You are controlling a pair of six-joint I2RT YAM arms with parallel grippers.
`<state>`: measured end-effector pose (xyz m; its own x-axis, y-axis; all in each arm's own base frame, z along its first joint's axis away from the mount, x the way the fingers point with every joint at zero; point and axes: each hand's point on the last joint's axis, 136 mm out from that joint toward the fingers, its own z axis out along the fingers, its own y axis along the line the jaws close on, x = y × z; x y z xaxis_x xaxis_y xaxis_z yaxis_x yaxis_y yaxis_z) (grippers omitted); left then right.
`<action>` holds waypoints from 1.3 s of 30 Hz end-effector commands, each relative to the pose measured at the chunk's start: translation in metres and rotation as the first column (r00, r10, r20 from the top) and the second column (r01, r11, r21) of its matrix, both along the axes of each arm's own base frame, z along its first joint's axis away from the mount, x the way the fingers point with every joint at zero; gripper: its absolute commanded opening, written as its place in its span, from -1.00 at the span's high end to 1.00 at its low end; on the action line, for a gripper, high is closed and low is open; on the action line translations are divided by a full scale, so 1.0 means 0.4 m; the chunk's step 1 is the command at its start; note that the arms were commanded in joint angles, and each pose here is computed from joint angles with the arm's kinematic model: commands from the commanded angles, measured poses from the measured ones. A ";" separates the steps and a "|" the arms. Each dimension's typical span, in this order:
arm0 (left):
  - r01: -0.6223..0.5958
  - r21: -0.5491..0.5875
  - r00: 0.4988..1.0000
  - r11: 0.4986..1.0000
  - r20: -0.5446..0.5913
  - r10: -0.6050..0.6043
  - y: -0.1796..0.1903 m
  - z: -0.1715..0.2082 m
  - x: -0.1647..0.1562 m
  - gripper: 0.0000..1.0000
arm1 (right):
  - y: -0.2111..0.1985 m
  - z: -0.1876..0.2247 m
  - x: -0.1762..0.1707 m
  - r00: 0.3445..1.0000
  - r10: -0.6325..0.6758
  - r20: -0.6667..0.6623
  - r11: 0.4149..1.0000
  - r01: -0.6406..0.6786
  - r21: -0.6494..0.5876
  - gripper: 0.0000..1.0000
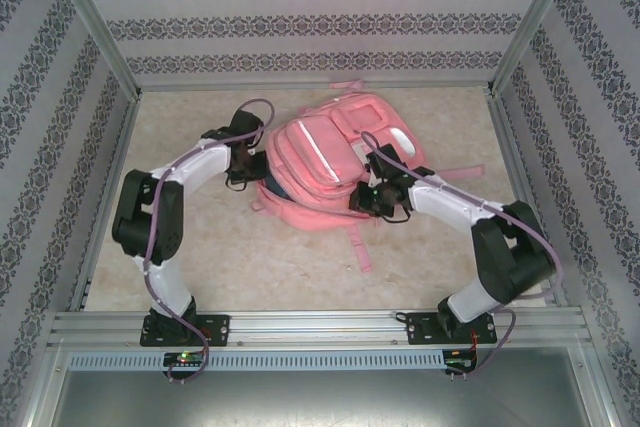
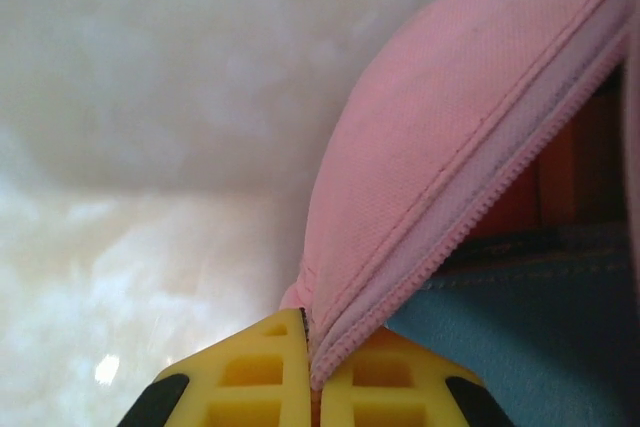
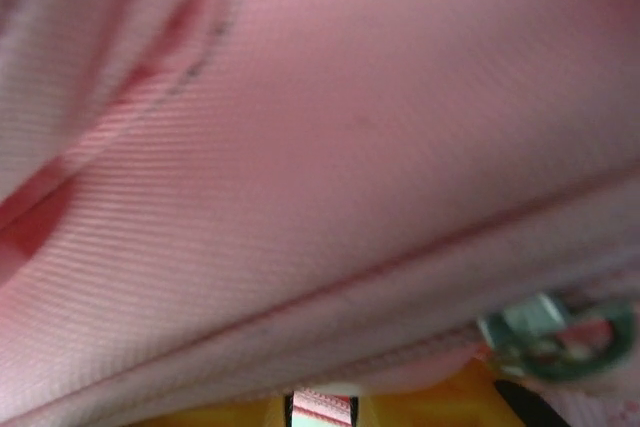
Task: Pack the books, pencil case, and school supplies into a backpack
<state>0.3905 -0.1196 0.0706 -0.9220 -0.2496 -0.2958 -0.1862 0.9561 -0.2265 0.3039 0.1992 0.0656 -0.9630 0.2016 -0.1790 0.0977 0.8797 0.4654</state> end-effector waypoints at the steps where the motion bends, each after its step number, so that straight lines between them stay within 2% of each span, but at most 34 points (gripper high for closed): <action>1: -0.100 0.003 0.995 0.995 0.032 0.100 0.041 0.044 -0.057 1.00 | -0.039 0.025 0.140 0.991 -0.055 0.120 0.996 0.063 -0.063 0.57; 6: -0.082 -0.016 0.996 0.997 0.035 0.082 -0.012 0.043 -0.162 1.00 | -0.045 0.028 0.249 0.987 -0.066 0.146 0.993 0.079 -0.086 0.56; 11: -0.038 -0.038 0.998 0.999 0.041 0.040 -0.104 0.040 -0.226 1.00 | -0.019 0.029 0.341 0.987 -0.033 0.154 0.994 0.048 -0.095 0.53; 19: 0.163 -0.092 0.984 0.982 0.083 -0.156 -0.390 0.080 -0.262 1.00 | 0.014 0.054 0.430 0.984 -0.009 0.175 0.998 0.019 -0.059 0.49; 24: 0.295 -0.144 0.955 0.945 0.077 -0.286 -0.588 0.081 -0.249 1.00 | 0.020 0.062 0.440 0.987 0.015 0.159 1.000 -0.013 -0.015 0.47; 28: 0.368 -0.161 0.930 0.916 0.059 -0.363 -0.707 0.067 -0.234 1.00 | -0.030 0.085 0.428 0.986 -0.017 0.167 1.000 0.019 -0.012 0.43; 29: 0.377 -0.159 0.926 0.912 0.063 -0.372 -0.724 0.072 -0.228 0.91 | -0.048 0.094 0.425 0.985 -0.029 0.172 0.999 0.032 -0.011 0.40; 34: 0.402 -0.179 0.915 0.898 0.057 -0.398 -0.757 0.087 -0.224 -0.09 | -0.141 0.143 0.378 0.976 -0.108 0.190 0.994 0.110 -0.004 0.20; 36: 0.406 -0.173 0.914 0.898 0.060 -0.401 -0.748 0.102 -0.229 -0.26 | -0.163 0.162 0.351 0.971 -0.125 0.206 0.992 0.130 -0.009 0.14; 39: 0.415 -0.177 0.910 0.892 0.076 -0.408 -0.725 0.128 -0.247 -0.41 | -0.176 0.183 0.305 0.967 -0.140 0.212 0.990 0.144 -0.006 0.07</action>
<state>0.2919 -0.3988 0.0849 -0.9693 0.0651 -0.2371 0.1452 0.9299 -0.3380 0.4452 0.1245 0.1252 -0.8609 0.3318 -0.3858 0.1411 0.8841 0.4455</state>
